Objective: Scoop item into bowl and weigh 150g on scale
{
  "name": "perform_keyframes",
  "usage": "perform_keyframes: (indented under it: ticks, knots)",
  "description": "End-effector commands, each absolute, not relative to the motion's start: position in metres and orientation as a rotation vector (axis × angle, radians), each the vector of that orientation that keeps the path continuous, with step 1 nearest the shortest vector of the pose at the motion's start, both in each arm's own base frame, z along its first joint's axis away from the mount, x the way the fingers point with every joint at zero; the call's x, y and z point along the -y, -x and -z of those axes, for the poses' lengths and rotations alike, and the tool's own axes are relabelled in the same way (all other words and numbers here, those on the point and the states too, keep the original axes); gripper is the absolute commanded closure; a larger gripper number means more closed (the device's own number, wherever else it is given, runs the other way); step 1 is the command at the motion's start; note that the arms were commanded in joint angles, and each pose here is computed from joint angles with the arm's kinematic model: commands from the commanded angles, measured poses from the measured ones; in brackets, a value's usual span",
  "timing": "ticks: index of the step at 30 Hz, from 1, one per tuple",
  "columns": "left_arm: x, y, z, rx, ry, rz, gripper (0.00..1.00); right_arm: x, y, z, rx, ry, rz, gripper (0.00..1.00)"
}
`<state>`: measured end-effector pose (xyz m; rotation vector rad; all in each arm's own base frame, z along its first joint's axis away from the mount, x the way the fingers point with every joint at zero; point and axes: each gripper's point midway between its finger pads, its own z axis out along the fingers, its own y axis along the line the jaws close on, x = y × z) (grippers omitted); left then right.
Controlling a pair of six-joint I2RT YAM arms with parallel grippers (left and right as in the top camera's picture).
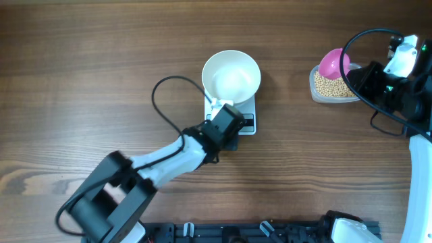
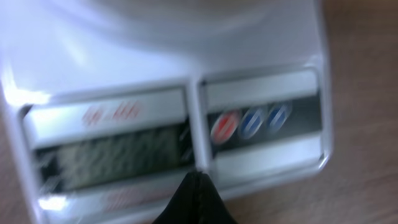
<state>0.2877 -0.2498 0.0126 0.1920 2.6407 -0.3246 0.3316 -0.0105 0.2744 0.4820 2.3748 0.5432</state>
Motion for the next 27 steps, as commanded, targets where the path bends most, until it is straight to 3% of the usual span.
perform_keyframes:
  ticks: [1, 7, 9, 12, 16, 17, 18, 19, 20, 27]
  knots:
    - [0.235, -0.268, -0.042, -2.643, -0.184, 0.372, 0.96, 0.011, -0.331, -0.287, -2.344, -0.447, -0.525, 0.96]
    - [0.223, -0.260, -0.135, -2.444, -0.151, 0.519, 0.96, 0.011, -0.331, -0.288, -2.339, -0.441, -0.523, 0.96]
    - [0.190, -0.268, -0.162, -2.356, -0.045, 0.430, 0.96, 0.011, -0.329, -0.286, -2.352, -0.424, -0.517, 0.96]
    - [0.140, -0.275, -0.180, -2.290, 0.108, 0.300, 0.96, 0.008, -0.320, -0.278, -2.406, -0.359, -0.494, 0.96]
    - [0.100, -0.285, -0.197, -2.220, 0.262, 0.268, 0.86, 0.006, -0.310, -0.270, -2.462, -0.170, -0.435, 0.96]
    - [0.094, -0.287, -0.198, -2.214, 0.288, 0.260, 0.82, 0.006, -0.310, -0.271, -2.460, -0.171, -0.434, 0.96]
    - [0.089, -0.288, -0.198, -2.211, 0.307, 0.250, 0.71, 0.006, -0.312, -0.272, -2.452, -0.163, -0.429, 0.96]
    - [0.086, -0.289, -0.197, -2.211, 0.317, 0.244, 0.32, 0.007, -0.314, -0.273, -2.441, -0.125, -0.413, 0.96]
    - [0.086, -0.289, -0.198, -2.210, 0.318, 0.242, 0.00, 0.008, -0.317, -0.276, -2.427, -0.095, -0.399, 0.96]
    - [0.086, -0.289, -0.197, -2.211, 0.318, 0.242, 0.00, 0.026, -0.352, -0.306, -2.245, -0.060, -0.267, 0.96]
